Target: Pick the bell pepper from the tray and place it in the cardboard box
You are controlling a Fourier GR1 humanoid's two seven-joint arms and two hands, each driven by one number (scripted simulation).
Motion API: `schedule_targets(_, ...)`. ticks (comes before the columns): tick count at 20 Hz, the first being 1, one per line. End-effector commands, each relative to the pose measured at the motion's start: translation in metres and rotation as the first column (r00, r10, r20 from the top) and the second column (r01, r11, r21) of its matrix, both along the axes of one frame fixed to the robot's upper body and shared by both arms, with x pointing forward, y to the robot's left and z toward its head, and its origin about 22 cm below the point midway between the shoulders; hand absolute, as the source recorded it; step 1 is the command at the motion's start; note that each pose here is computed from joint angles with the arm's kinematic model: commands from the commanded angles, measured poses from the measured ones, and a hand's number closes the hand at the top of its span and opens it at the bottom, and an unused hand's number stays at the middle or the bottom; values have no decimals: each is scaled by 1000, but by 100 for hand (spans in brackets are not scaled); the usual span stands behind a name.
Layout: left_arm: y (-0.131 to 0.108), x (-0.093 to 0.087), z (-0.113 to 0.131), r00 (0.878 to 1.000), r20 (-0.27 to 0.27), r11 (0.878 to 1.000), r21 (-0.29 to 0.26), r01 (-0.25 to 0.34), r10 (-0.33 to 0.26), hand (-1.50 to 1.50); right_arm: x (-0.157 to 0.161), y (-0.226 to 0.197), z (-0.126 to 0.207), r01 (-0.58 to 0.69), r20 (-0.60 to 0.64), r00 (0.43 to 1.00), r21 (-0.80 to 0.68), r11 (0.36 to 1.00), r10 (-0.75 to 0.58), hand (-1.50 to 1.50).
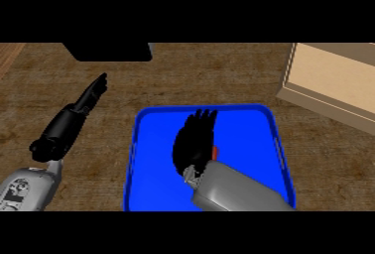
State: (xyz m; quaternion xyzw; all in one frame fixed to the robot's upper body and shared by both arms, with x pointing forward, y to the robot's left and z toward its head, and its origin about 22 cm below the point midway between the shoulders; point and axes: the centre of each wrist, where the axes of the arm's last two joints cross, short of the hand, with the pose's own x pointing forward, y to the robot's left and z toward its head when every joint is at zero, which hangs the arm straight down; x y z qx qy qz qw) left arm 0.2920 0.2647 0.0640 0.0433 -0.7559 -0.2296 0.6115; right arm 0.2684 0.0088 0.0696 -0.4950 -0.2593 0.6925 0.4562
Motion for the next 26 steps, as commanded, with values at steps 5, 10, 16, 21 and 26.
schedule_targets(5,10,-5,-2,1000,5,1000,3,5,-5,0,14,-8,-9,173,25,985,-42,984,-172,-150)
schedule_targets(10,-3,17,14,1000,6,1000,14,-9,8,0,-13,-7,-29,8,10,1000,-45,999,-8,150)
schedule_targets(16,4,-4,-12,1000,9,1000,-13,0,0,0,-5,-10,-20,-89,129,987,-82,993,99,150)
schedule_targets(21,8,2,7,1000,22,1000,11,-3,2,0,3,-47,-10,-316,89,948,150,937,306,150)
schedule_targets(26,8,-2,0,1000,18,1000,-10,-10,10,0,-8,-70,27,-558,193,807,562,611,559,150)
